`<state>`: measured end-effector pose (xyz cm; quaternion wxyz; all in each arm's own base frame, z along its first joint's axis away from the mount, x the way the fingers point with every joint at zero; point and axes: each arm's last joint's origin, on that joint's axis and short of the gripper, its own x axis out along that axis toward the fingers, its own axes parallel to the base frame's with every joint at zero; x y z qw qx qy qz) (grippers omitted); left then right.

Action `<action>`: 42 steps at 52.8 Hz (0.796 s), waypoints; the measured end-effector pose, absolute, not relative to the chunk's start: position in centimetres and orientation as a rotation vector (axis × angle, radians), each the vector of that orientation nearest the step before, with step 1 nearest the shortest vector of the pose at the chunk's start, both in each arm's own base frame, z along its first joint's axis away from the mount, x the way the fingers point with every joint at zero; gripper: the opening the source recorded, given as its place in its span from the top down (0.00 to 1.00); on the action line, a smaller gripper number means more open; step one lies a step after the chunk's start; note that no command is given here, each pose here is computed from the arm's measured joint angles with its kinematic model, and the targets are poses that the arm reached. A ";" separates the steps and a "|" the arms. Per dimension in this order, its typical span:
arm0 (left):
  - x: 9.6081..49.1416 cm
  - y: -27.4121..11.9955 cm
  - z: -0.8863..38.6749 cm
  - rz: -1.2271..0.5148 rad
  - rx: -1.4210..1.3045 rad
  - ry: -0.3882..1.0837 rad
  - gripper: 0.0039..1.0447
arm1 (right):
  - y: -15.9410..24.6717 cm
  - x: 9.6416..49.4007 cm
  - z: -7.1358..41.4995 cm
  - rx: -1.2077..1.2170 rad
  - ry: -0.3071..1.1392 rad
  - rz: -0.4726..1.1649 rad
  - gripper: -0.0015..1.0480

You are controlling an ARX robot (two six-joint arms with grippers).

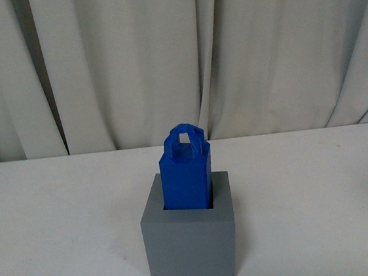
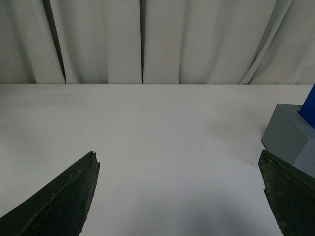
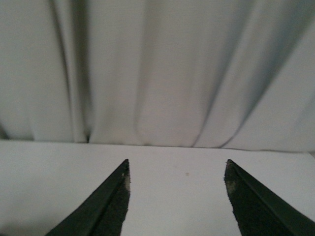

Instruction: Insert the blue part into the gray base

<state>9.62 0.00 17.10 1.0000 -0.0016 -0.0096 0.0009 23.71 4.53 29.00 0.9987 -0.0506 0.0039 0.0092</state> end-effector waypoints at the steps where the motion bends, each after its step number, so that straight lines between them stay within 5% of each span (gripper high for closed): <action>1: 9.6 0.0 17.1 0.002 -0.003 -0.019 0.06 | 4.2 23.3 28.6 -0.078 -0.006 0.005 0.48; 19: 9.6 0.0 17.1 0.000 -0.003 -0.019 0.06 | 2.1 19.1 22.9 -0.018 0.008 0.008 0.99; 42: 9.6 0.0 17.1 -0.001 -0.003 -0.019 0.06 | 0.0 15.0 19.0 -0.011 0.006 -0.002 0.98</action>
